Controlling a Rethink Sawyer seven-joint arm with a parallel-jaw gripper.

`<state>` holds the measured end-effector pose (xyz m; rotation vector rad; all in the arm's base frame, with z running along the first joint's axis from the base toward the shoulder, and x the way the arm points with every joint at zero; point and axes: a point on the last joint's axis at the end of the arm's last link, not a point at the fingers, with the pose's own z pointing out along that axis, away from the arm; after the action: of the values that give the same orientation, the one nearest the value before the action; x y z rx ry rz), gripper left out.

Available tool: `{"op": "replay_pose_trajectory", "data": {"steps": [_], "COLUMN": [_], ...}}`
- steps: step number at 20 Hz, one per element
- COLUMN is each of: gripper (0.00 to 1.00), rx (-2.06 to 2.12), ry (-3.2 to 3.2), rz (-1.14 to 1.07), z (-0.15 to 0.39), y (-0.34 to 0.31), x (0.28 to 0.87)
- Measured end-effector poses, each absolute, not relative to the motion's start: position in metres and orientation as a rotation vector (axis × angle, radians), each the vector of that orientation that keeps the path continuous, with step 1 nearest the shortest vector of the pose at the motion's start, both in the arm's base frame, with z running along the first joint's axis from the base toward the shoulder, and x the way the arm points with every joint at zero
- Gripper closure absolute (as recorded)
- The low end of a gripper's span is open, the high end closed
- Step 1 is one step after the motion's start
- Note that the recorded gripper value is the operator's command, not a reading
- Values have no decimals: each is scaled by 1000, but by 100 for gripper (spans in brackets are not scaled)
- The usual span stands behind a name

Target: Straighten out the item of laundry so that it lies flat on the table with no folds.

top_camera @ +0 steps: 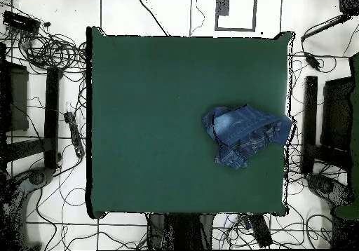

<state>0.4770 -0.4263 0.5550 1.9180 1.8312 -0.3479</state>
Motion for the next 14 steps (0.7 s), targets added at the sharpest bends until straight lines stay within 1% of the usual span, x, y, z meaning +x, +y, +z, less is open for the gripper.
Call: {"op": "replay_pose_trajectory", "data": {"steps": [9,14], "gripper": [0,0], "rx": [1921,2003], "ry": [1859,1821], "rz": [-297,-198], "z": [546,534], "y": [-435,-452], "x": [479,464]}}
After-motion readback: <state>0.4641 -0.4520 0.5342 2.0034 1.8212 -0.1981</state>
